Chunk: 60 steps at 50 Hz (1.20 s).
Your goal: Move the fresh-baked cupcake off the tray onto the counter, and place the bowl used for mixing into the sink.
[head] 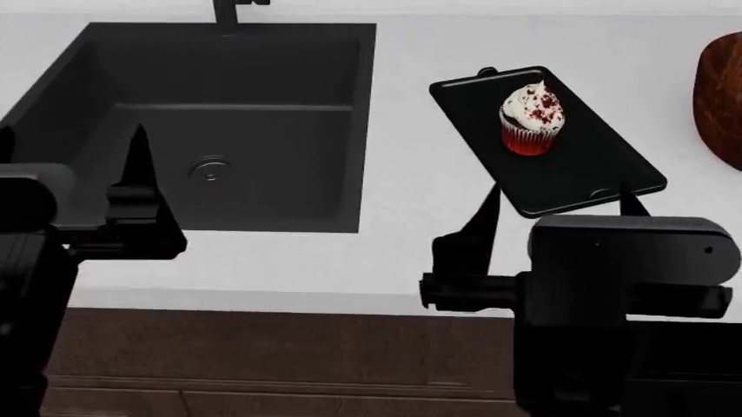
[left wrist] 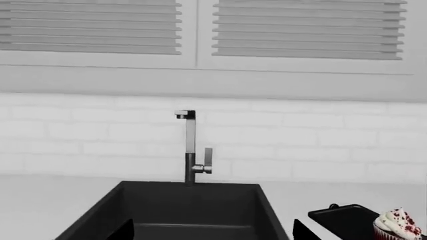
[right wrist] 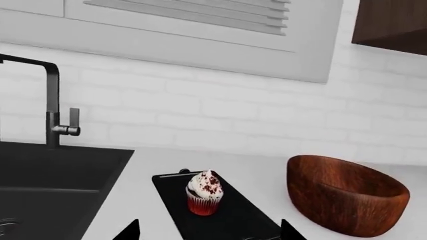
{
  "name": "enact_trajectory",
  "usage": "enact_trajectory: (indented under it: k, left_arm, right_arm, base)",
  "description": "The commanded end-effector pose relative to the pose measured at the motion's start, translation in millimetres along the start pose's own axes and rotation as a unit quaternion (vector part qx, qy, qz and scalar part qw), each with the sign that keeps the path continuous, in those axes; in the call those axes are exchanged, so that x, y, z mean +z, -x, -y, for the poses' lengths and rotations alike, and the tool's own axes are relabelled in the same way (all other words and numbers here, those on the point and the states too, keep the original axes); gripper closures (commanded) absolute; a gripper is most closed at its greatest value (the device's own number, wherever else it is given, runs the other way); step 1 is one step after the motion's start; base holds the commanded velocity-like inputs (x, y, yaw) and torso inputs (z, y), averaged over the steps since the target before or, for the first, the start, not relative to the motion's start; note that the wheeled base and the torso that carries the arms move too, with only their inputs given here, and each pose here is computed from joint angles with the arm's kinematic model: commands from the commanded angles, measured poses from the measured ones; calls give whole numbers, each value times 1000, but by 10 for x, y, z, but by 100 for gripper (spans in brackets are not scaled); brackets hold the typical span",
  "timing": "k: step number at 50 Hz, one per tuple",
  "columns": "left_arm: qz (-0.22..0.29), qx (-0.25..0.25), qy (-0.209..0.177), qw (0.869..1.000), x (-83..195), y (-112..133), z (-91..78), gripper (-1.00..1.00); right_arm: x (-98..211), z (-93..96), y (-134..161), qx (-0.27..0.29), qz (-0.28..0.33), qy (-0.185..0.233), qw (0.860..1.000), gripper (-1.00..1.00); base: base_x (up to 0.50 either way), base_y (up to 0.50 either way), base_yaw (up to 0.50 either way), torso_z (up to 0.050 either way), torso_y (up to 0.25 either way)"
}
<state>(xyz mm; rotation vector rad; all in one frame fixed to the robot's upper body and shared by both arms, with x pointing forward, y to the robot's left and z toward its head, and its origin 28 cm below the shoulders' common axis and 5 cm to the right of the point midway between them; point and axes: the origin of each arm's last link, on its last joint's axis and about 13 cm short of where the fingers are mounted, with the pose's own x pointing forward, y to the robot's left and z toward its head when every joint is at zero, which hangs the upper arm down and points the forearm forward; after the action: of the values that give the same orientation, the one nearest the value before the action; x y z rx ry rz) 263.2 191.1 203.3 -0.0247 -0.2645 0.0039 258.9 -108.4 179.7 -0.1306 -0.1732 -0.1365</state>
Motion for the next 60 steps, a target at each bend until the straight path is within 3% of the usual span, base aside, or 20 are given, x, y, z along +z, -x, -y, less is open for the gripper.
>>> enact_trajectory:
  k: [1,3,6,10,15,41,60]
  left_arm:
    - [6,3,-23,1000,74,-39,33,-100]
    - [-2,1,-45,999,16,-48,57,-100]
    - [-4,-1,-36,999,25,-52,55,-100]
    - [-5,7,-37,999,27,-57,50,-100]
    - [7,-23,-34,999,57,76,88,-100]
    - [17,-19,-32,999,75,88,78,-100]
    - [17,-15,-27,999,83,79,56,-100]
  right_arm:
    - [83,6,-13,-5,3,20,1000,-100]
    - [89,21,20,-10,2,20,1000,-100]
    - [117,13,105,-7,13,28,1000,-100]
    - [124,26,128,21,3,8,1000,-100]
    - [148,49,144,5,16,6,1000,-100]
    - [143,24,139,7,21,10,1000,-100]
    - [150,31,136,-6,25,13,1000,-100]
  base:
    - [0,0,0,0,0]
    - [0,0,0,0,0]
    - [0,0,0,0,0]
    - [0,-142,0,0,0]
    - [0,-395,0,0,0]
    - [3,-480,0,0,0]
    - [352,-318,0,0,0]
